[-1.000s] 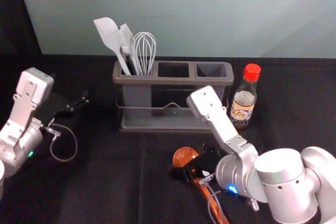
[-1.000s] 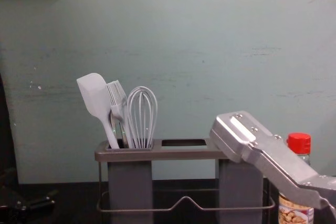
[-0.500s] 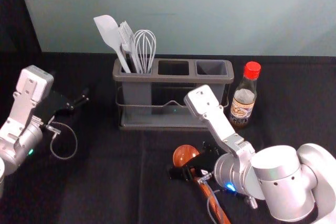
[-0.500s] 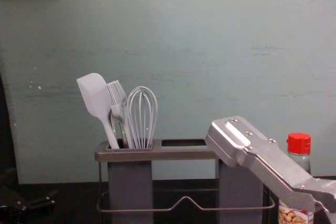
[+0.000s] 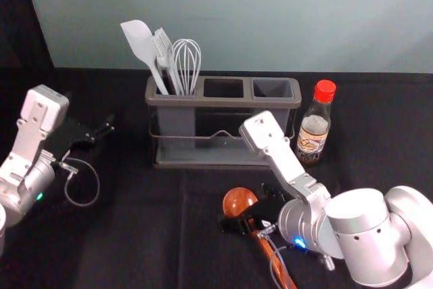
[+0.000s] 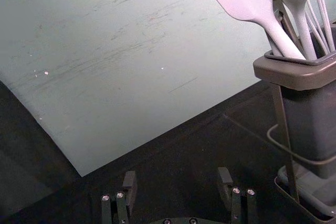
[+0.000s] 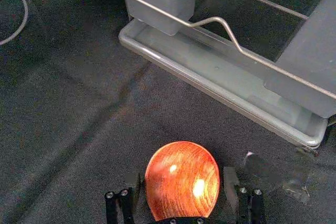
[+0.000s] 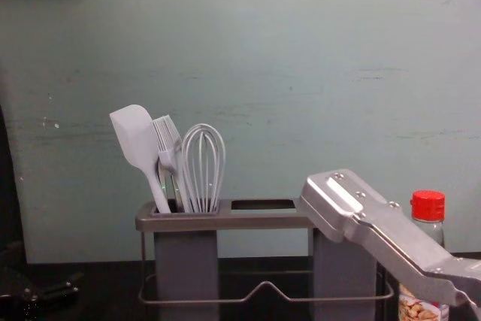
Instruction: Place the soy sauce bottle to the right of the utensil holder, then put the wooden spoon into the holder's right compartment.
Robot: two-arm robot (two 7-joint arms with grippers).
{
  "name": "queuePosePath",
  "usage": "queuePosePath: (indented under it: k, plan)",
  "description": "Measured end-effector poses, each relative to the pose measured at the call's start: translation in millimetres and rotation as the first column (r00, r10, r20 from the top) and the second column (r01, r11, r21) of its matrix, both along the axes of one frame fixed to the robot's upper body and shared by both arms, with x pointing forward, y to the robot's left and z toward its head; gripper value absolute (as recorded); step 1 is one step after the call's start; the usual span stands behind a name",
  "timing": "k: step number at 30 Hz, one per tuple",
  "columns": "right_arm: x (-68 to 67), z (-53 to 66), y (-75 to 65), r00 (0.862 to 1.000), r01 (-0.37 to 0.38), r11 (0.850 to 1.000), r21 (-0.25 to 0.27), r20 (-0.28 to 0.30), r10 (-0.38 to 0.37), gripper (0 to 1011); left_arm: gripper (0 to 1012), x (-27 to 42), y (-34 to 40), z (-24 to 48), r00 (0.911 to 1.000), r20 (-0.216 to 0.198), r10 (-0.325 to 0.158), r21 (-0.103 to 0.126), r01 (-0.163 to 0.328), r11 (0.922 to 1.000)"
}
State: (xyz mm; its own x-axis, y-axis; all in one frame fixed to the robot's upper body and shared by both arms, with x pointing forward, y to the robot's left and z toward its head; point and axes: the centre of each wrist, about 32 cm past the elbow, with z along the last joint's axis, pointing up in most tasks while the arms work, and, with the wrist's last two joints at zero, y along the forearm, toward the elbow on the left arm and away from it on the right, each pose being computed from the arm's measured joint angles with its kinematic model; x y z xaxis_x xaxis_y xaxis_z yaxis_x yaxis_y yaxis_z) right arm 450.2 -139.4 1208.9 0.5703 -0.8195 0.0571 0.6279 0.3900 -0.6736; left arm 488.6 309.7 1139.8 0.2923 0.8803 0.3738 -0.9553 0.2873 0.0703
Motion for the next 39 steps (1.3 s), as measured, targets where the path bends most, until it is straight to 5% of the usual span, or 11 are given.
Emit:
queuePosePath:
  k: [13, 20, 28, 39]
  plan:
    - [0.5, -2.4, -1.2, 1.0, -0.007, 1.0, -0.002, 0.001, 0.007, 1003, 1005, 0.0, 0.0, 0.0, 1.0, 0.0, 0.0, 0.0, 0.0, 1.0]
    - [1.0, -2.4, -0.5, 1.0, -0.004, 1.0, -0.005, 0.002, 0.004, 857, 1005, 0.0, 0.0, 0.0, 1.0, 0.0, 0.0, 0.0, 0.0, 1.0]
    - [0.6, -1.4, -1.2, 1.0, -0.002, 1.0, -0.003, -0.001, 0.002, 840, 1005, 0.0, 0.0, 0.0, 1.0, 0.0, 0.0, 0.0, 0.0, 1.0]
    - [-11.5, 22.7, -11.9, 0.999, -0.04, 0.999, 0.006, 0.031, 0.039, 840, 1005, 0.0, 0.0, 0.0, 1.0, 0.0, 0.0, 0.0, 0.0, 1.0]
